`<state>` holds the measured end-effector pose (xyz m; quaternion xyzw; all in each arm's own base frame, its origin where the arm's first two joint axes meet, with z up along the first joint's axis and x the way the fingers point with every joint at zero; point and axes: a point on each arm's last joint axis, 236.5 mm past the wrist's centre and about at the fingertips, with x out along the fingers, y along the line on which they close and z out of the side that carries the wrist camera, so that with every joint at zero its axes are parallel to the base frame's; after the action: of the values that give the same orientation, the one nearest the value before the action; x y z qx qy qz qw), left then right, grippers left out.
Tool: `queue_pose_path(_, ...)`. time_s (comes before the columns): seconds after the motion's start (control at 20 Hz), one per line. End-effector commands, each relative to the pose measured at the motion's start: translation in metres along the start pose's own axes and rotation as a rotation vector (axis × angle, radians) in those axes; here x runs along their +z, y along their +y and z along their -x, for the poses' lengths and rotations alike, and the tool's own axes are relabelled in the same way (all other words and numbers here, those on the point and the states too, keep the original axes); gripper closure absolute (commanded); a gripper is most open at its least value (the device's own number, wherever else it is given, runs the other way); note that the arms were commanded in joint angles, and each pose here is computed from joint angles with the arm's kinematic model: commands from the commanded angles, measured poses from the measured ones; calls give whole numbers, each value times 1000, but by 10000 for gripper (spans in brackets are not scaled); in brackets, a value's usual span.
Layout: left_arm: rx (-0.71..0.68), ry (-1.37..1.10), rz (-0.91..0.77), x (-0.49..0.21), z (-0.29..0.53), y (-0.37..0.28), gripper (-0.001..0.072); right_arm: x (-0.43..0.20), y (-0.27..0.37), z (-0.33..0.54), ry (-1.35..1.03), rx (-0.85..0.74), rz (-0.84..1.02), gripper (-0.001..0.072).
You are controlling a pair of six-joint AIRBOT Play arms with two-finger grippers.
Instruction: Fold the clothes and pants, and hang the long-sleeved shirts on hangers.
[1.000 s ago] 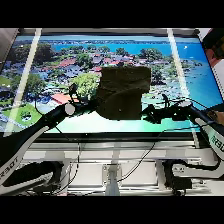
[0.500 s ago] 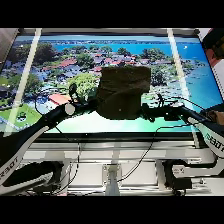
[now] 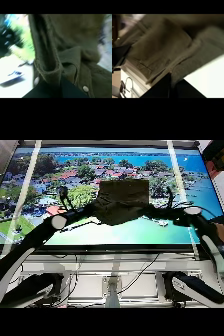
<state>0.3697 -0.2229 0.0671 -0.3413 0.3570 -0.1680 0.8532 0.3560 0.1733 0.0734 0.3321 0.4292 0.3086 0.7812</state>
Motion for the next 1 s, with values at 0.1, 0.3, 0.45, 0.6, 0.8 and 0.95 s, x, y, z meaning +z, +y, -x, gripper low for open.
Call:
queue_pose_path(0.1,-333,-333,-122,65,148,-112,648,27,172,107,-190,129,463,690)
queue_pose_path(0.3,-569,-539,-162,72,281,-157,650,10,248,181,-360,120,580,690)
queue_pose_path(0.45,-647,-474,-86,50,312,-161,651,-9,265,199,-377,151,515,690)
queue_pose_path(0.6,-531,-225,-62,10,260,-143,650,-15,239,190,-312,60,491,690)
queue_pose_path(0.8,-326,-24,-1,-14,165,-101,649,7,157,154,-218,-136,402,690)
queue_pose_path(0.95,-161,100,42,-34,90,-59,648,15,82,106,-126,-203,243,690)
